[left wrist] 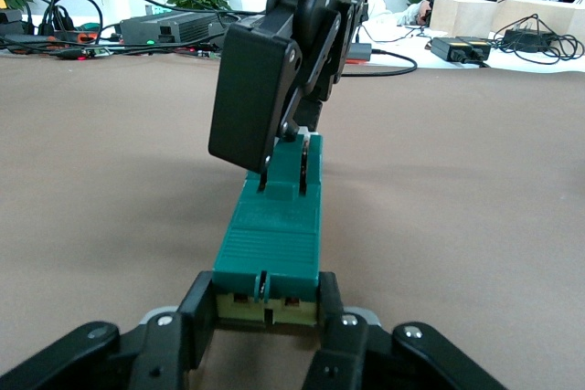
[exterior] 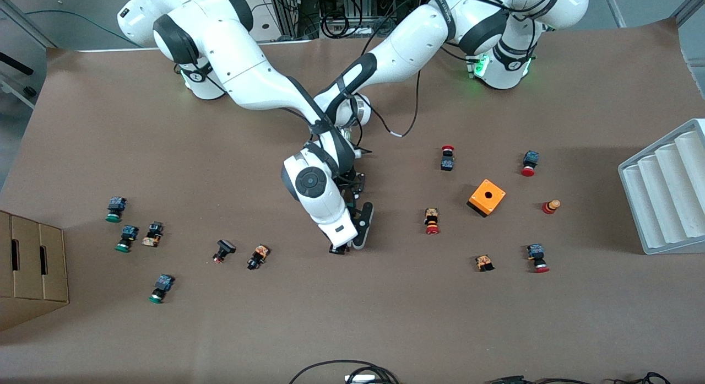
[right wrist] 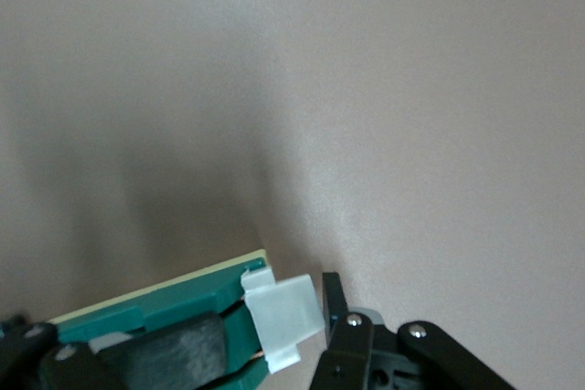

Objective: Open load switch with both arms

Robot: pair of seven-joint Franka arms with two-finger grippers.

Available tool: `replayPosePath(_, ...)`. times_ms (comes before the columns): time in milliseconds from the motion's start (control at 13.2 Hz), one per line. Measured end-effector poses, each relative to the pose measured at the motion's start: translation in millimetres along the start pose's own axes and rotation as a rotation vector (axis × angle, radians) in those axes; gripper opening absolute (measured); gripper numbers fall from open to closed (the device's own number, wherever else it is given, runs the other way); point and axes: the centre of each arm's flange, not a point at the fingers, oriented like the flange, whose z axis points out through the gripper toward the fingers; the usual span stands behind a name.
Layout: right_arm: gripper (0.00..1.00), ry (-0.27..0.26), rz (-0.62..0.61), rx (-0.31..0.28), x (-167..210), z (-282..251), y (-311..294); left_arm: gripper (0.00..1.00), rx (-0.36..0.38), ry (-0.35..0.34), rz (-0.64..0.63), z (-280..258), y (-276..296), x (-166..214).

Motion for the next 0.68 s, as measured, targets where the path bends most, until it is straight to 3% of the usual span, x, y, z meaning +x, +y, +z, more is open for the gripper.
replayPosePath(684, 0.47, -0.021, 0.002, 0.016, -0.8, -5.1, 3.6, 0.49, 0.0, 0.0, 0.0, 0.0, 0.0, 0.0)
